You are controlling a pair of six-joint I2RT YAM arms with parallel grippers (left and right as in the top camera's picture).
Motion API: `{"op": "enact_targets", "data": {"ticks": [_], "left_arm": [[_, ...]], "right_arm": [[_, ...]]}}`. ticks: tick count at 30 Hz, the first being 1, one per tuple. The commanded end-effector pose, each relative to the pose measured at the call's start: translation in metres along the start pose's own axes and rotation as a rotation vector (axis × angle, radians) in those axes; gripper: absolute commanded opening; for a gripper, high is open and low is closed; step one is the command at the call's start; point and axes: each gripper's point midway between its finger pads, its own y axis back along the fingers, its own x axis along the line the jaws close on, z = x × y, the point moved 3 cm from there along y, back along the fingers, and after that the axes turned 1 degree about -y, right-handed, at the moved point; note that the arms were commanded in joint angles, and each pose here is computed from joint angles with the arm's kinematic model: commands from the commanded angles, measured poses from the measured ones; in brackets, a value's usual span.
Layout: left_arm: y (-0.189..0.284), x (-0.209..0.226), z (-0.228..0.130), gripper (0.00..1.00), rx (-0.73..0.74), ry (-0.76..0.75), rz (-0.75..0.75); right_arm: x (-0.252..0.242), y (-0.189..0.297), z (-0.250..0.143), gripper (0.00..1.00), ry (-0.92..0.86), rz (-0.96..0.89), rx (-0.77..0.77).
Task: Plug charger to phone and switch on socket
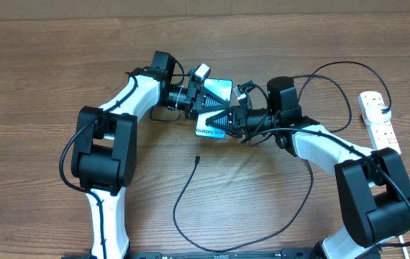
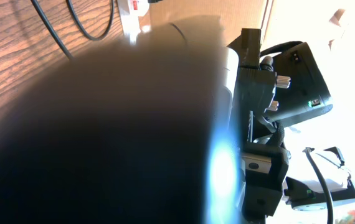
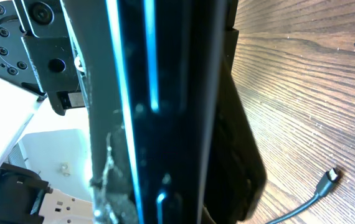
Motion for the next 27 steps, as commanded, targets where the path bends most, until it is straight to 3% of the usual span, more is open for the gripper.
{"op": "enact_targets", "data": {"ticks": [1,2,4,5,7,10,13,18,27], "left_arm": [[0.002,-0.025,-0.001,0.04,0.007,-0.013,-0.059],[0.002,-0.025,-0.001,0.04,0.007,-0.014,-0.058],[0.002,-0.022,0.000,0.04,0.003,-0.014,-0.042],[0.003,-0.020,0.000,0.04,-0.002,-0.012,-0.026],[0.005,-0.015,0.002,0.04,-0.013,-0.009,0.005],[0.016,-0.009,0.005,0.04,-0.044,0.018,0.046],[0.034,0.007,0.010,0.04,-0.099,0.079,0.150],[0.064,0.038,0.008,0.04,-0.173,0.203,0.349],[0.099,0.074,0.005,0.04,-0.263,0.329,0.617]], "right_arm": [[-0.032,0.011,0.016,0.04,-0.067,-0.101,-0.115],[-0.032,0.011,0.016,0.04,-0.068,-0.102,-0.115],[-0.032,0.011,0.016,0.29,-0.068,-0.103,-0.115],[-0.032,0.011,0.016,0.46,-0.068,-0.102,-0.114],[-0.032,0.012,0.017,0.68,-0.061,-0.098,-0.113],[-0.031,0.017,0.019,0.86,-0.044,-0.085,-0.114],[-0.033,0.023,0.023,0.94,-0.048,-0.087,-0.131],[-0.039,0.023,0.024,0.97,-0.021,-0.124,-0.150],[-0.087,0.016,0.011,1.00,-0.078,-0.434,-0.216]]}}
